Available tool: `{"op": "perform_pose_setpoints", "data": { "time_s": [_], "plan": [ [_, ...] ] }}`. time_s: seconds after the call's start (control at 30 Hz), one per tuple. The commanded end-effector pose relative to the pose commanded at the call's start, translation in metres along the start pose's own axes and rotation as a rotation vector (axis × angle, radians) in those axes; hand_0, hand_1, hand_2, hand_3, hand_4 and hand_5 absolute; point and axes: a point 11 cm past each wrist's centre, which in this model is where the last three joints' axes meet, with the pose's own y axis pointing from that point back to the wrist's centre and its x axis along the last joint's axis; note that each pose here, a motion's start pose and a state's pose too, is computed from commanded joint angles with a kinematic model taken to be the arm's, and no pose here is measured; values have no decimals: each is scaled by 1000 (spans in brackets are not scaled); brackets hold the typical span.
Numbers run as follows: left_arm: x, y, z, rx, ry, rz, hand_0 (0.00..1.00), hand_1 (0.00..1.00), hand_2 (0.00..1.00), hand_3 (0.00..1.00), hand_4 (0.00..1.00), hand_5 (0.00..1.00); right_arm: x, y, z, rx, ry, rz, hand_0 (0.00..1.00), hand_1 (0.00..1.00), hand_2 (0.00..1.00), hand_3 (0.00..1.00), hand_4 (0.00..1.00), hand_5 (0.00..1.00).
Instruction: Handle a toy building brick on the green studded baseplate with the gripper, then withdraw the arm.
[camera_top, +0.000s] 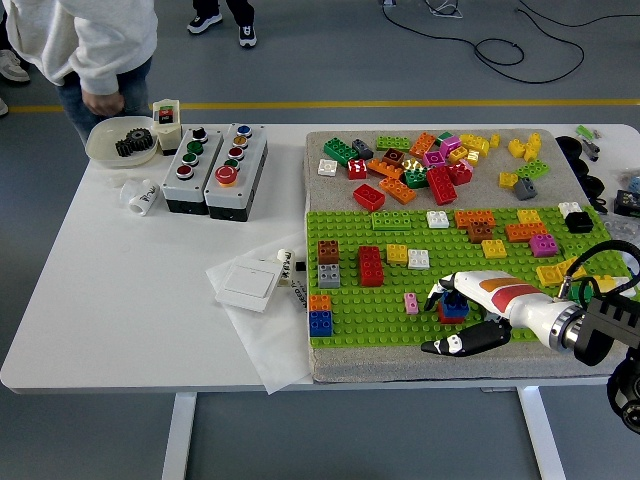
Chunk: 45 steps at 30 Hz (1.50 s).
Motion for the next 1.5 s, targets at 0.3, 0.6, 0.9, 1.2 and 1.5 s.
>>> {"op": "perform_pose_setpoints", "data": {
  "time_s": [0.3, 0.6, 0.9, 1.2, 1.5],
  "plan": [
    [0, 0, 0, 1, 3, 0, 746, 750, 799, 611, 643, 621, 9, 5, -6, 9, 19, 18, 676, 670, 725, 632, 941, 566],
    [0, 0, -1, 2, 8, 0, 745, 750, 799, 611, 643, 620, 24, 9, -7, 6, 39, 52, 668, 667, 725, 631, 941, 567],
    [0, 0, -2, -1, 6, 2, 746, 751, 799, 611, 644, 622, 58, 9, -7, 43, -41, 230, 682, 671, 722, 629, 940, 569],
    [3, -2, -6, 3, 2, 5, 746, 751, 799, 611, 643, 619, 124, 24, 18, 203, -490, 739, 726, 714, 757, 661, 947, 574],
    [2, -2, -7, 13, -5, -13, 745, 754, 800, 614, 640, 617, 144, 36, 52, 344, -886, 962, 770, 747, 798, 818, 998, 837]
  ]
}}
